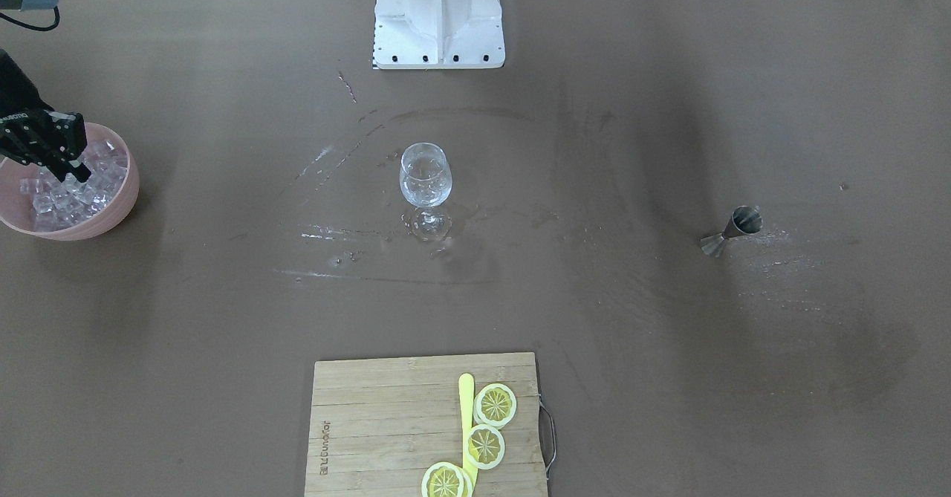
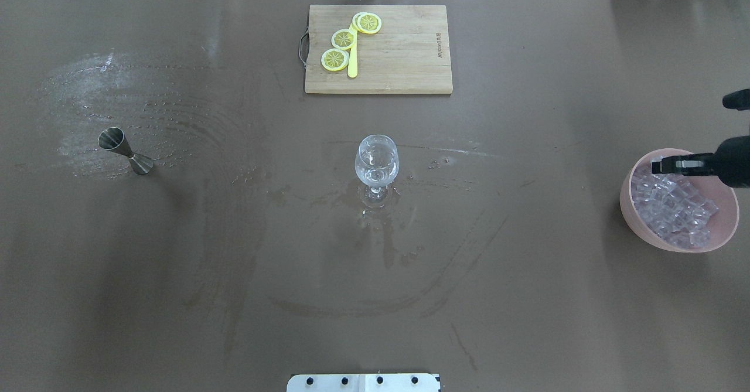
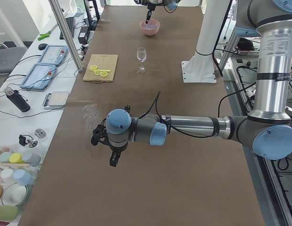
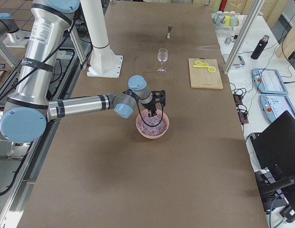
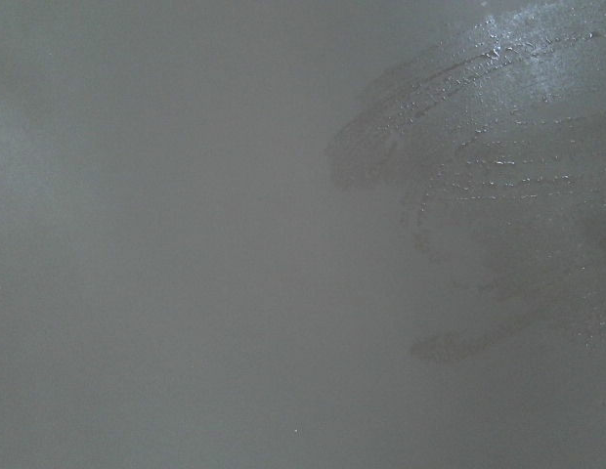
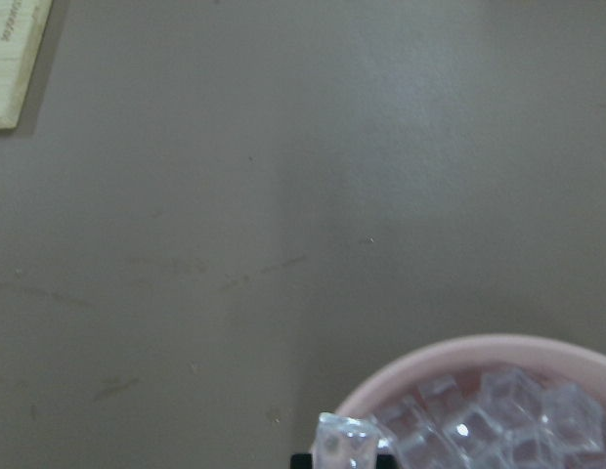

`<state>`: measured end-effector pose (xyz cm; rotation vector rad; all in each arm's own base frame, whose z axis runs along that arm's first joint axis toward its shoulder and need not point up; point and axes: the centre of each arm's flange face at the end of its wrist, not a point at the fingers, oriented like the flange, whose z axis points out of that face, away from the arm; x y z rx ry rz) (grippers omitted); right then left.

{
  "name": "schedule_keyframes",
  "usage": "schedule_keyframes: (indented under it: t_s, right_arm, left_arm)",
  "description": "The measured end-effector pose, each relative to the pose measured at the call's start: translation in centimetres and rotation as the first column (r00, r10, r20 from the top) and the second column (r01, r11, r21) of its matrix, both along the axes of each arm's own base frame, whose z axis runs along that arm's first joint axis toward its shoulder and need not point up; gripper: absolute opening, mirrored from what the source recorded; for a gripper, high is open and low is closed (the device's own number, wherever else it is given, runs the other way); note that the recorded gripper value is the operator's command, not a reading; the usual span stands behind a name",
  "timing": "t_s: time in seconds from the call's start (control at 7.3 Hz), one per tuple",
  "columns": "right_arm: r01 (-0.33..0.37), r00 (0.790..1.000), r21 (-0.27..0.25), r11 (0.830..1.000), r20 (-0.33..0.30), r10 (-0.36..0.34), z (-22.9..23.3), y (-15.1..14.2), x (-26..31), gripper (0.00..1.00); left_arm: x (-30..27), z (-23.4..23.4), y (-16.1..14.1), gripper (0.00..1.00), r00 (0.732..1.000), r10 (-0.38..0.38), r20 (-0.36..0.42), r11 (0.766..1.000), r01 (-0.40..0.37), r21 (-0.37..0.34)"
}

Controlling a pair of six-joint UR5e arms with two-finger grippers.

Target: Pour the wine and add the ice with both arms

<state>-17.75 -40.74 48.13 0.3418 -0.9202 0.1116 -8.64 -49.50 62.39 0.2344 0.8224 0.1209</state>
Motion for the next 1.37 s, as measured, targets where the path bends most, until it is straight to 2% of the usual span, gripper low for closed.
schedule_keyframes:
  t_s: [0.14, 0.41, 0.55, 0.82, 1.37]
  right_arm:
    - [-0.003, 1.000, 0.001, 1.000, -0.007, 0.003, -3.2, -2.8, -1.5, 0.00]
    - [0.002, 0.999, -0.039, 0.999, -0.044, -0.004, -13.0, -8.2, -6.5, 0.00]
    - [0.011, 0.998, -0.060, 0.998, -0.068, -0.015, -18.1, -9.4, -9.4, 0.00]
    - [0.016, 0.996, -0.084, 0.996, -0.082, -0.023, -26.3, -8.6, -15.0, 0.00]
    - [0.010, 0.994, -0.103, 0.995, -0.108, -0.021, -35.2, -3.3, -23.3, 0.00]
  left_arm:
    - [0.0, 0.1, 0.0, 0.99, 1.000, 0.000, 0.000, 1.000, 0.000, -0.002]
    - [0.0, 0.3, 0.2, 0.99, 1.000, 0.000, -0.002, 1.000, 0.000, -0.006]
    - [0.0, 0.3, 0.2, 0.99, 1.000, 0.000, -0.002, 1.000, 0.000, -0.007]
    - [0.0, 0.4, 0.3, 0.99, 1.000, 0.000, -0.002, 1.000, 0.000, -0.009]
    - [0.1, 0.5, 0.4, 0.99, 1.000, -0.001, -0.005, 1.000, 0.001, -0.014]
